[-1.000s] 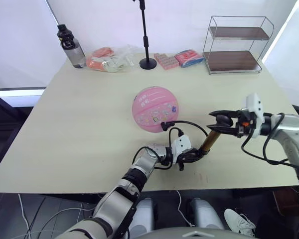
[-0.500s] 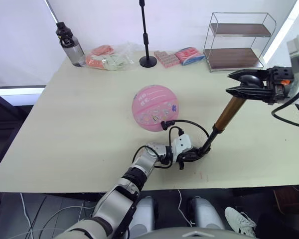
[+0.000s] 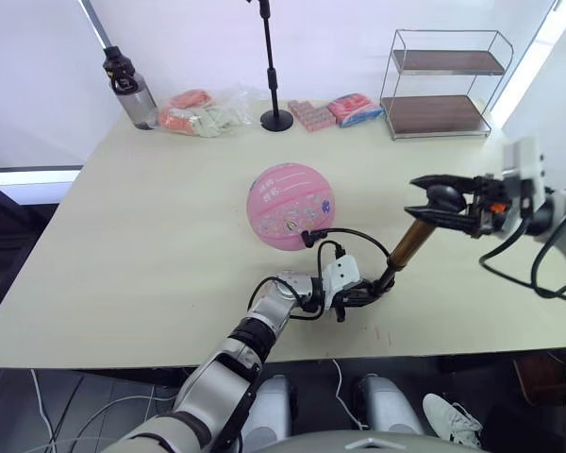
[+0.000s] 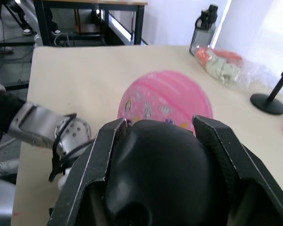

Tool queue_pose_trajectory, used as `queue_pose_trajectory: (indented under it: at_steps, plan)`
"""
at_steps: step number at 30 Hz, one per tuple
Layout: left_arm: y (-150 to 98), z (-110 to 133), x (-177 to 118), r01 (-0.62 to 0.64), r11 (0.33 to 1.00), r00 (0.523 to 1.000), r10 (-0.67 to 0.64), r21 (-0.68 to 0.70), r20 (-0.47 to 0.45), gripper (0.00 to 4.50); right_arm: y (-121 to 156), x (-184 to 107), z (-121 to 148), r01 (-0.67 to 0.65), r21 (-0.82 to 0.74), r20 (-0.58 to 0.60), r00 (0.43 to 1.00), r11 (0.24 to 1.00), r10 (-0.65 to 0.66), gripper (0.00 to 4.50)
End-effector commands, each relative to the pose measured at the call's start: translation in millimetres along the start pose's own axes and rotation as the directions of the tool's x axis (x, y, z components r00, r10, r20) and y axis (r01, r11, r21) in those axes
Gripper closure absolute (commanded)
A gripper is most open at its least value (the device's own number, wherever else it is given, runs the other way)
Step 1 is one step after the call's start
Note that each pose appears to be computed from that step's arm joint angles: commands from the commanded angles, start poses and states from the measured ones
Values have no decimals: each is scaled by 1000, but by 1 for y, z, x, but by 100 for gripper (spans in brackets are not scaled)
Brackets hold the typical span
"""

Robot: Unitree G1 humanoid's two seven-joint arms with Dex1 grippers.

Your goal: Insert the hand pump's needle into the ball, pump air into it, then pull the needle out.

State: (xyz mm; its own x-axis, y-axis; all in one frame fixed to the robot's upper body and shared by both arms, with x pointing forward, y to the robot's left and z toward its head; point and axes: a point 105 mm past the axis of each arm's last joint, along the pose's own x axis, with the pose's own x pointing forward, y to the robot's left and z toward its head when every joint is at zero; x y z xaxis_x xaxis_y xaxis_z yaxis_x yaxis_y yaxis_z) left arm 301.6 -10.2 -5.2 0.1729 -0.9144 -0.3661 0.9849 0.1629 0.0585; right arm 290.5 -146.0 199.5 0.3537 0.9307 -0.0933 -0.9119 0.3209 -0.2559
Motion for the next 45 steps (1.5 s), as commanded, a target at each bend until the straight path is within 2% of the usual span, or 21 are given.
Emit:
queue_pose_trajectory:
  at_steps: [1, 6, 10, 17, 23, 34, 37, 41, 44, 45]
  plan:
    - [-20, -71, -17, -9, 986, 973, -30, -168, -228, 357, 14, 7, -55, -17, 47, -130, 991, 999, 23, 276]
    - [-20, -71, -17, -13, 985, 973, -26, -171, -227, 357, 22, 14, -79, 4, 99, -115, 993, 995, 7, 276]
    - [-21, -71, -16, -14, 985, 974, -25, -173, -225, 357, 21, 15, -82, 9, 82, -125, 992, 997, 2, 276]
    - [-22, -71, -15, -13, 984, 975, -28, -178, -222, 357, 3, 2, -47, 3, 18, -101, 995, 1000, -1, 276]
    - [-22, -71, -15, -8, 984, 974, -32, -176, -223, 357, -14, -17, 13, 6, -40, -23, 1000, 999, -7, 276]
    - [-22, -70, -13, 2, 985, 974, -42, -172, -224, 357, -29, -37, 109, 25, -121, 105, 994, 992, -12, 276]
    - [-22, -71, -13, 2, 985, 974, -41, -172, -225, 357, -30, -41, 123, 30, -128, 130, 991, 991, -13, 276]
    - [-22, -71, -13, -1, 985, 974, -38, -171, -225, 357, -29, -39, 129, 18, -113, 143, 990, 993, -2, 276]
    - [-23, -71, -13, -2, 985, 974, -37, -172, -225, 357, -26, -33, 116, -2, -90, 114, 993, 996, 12, 276]
    - [-23, -71, -13, -2, 985, 974, -37, -172, -225, 357, -24, -30, 104, -8, -79, 83, 996, 997, 15, 276]
